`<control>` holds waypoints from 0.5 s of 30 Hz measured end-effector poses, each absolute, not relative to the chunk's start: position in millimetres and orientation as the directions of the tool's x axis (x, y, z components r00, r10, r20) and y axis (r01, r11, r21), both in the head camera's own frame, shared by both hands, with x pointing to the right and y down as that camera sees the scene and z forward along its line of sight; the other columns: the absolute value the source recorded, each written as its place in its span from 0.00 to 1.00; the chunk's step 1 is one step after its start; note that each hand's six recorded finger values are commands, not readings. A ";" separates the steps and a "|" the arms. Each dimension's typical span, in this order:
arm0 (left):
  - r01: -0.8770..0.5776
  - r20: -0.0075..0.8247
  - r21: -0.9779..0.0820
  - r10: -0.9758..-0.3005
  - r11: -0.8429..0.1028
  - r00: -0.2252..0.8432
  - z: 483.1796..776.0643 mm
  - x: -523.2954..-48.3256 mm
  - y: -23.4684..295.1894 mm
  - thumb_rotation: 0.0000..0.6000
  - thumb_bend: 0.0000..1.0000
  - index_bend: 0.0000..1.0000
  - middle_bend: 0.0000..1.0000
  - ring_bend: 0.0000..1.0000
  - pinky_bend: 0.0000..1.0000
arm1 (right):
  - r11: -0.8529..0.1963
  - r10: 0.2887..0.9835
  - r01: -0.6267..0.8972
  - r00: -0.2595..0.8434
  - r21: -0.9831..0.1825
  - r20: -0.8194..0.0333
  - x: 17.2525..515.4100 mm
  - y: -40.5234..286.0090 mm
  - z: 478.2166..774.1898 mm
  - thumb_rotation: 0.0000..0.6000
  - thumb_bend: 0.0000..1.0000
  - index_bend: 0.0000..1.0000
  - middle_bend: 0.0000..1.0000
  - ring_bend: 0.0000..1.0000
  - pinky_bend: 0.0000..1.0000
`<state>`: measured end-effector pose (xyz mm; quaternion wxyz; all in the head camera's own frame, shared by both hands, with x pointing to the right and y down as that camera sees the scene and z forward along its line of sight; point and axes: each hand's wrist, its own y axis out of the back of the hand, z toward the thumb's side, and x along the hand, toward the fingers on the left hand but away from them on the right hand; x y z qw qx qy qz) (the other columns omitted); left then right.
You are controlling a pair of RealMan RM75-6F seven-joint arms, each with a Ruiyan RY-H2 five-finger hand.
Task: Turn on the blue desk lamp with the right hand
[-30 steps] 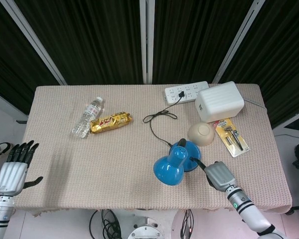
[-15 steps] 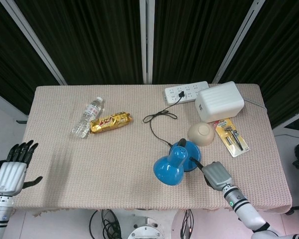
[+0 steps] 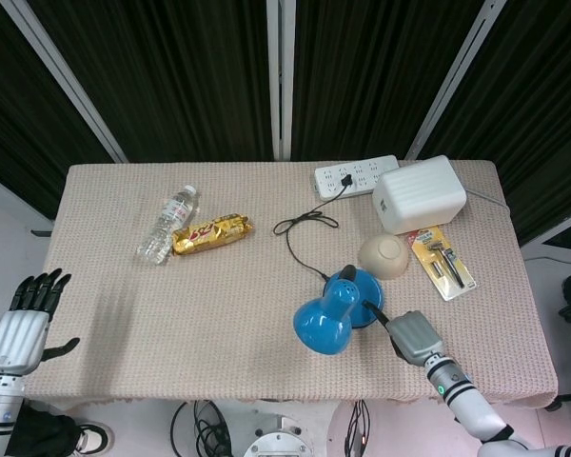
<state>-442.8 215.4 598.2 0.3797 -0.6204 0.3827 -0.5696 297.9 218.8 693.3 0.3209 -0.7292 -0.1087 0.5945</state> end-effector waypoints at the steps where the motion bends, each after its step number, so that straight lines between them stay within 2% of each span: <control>1: -0.042 0.417 -0.907 -0.907 -0.419 0.058 598.3 -442.9 215.7 1.00 0.09 0.00 0.00 0.00 0.00 | -0.772 0.539 -0.222 0.268 -0.595 -0.799 298.5 219.7 693.8 1.00 0.90 0.00 0.69 0.60 0.48; 10: -0.040 0.412 -0.909 -0.909 -0.415 0.059 596.8 -442.2 215.4 1.00 0.09 0.00 0.00 0.00 0.00 | -0.778 0.540 -0.208 0.261 -0.593 -0.800 303.0 223.1 694.0 1.00 0.90 0.00 0.68 0.60 0.48; 15: -0.039 0.407 -0.911 -0.911 -0.410 0.060 595.0 -441.3 214.4 1.00 0.09 0.00 0.00 0.00 0.00 | -0.745 0.593 -0.171 0.273 -0.645 -0.758 301.8 213.0 683.8 1.00 0.89 0.00 0.67 0.59 0.48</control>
